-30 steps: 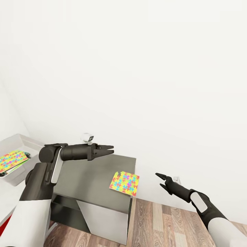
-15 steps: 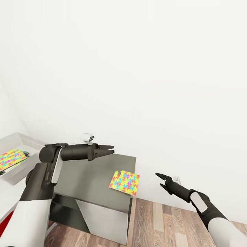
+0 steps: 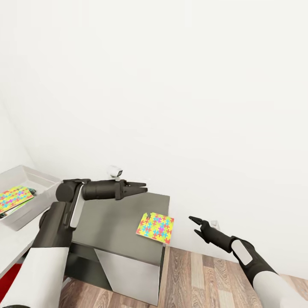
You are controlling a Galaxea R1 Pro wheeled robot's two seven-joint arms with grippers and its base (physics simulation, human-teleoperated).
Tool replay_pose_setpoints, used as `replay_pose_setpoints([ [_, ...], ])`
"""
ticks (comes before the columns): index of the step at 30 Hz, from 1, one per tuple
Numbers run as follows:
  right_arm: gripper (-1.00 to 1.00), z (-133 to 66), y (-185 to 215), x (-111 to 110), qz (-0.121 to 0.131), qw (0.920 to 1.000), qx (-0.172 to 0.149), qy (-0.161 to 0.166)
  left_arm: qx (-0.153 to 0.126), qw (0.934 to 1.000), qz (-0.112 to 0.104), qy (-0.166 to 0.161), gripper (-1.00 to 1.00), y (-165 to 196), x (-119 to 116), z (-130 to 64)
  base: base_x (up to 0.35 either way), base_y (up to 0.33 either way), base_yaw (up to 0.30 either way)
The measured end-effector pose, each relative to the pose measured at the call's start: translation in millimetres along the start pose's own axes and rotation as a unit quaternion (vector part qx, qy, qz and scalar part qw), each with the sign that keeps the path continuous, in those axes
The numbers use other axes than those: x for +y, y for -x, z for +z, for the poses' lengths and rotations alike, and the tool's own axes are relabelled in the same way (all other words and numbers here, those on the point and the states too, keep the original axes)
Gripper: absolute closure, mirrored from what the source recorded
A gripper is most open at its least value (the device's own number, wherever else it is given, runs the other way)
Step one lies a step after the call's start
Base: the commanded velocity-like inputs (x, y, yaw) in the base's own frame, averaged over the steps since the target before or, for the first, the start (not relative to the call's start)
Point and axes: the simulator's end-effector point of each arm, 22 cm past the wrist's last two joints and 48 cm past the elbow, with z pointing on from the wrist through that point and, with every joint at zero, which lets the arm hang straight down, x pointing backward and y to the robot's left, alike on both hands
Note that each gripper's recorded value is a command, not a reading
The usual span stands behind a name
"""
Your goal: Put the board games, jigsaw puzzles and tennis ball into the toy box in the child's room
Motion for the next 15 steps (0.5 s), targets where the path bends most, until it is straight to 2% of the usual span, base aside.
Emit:
replay_pose_setpoints([
  [5, -1.00, 2.3, -3, 1, 0.000, 1.0000, 0.003, 0.001, -0.001, 1.0000, 0.004, -0.002, -1.00, 15, 2, 3.2, 0.000, 0.000, 0.000],
  [7, -1.00, 2.6, -4, 1, 0.000, 1.0000, 0.003, 0.001, 0.000, 1.0000, -0.008, -0.003, -1.00, 22, 10, 5.8, 0.000, 0.000, 0.000],
  [11, -1.00, 3.1, -5, 1, 0.000, 1.0000, 0.004, 0.001, 0.003, 0.9985, -0.053, -0.009, -1.00, 37, 34, 16.1, 0.000, 0.000, 0.000],
  [15, -1.00, 4.0, -6, 2, 0.000, 1.0000, 0.006, 0.001, 0.009, 0.9980, -0.061, -0.017, -1.00, 48, 35, 28.0, 0.000, 0.000, 0.000],
])
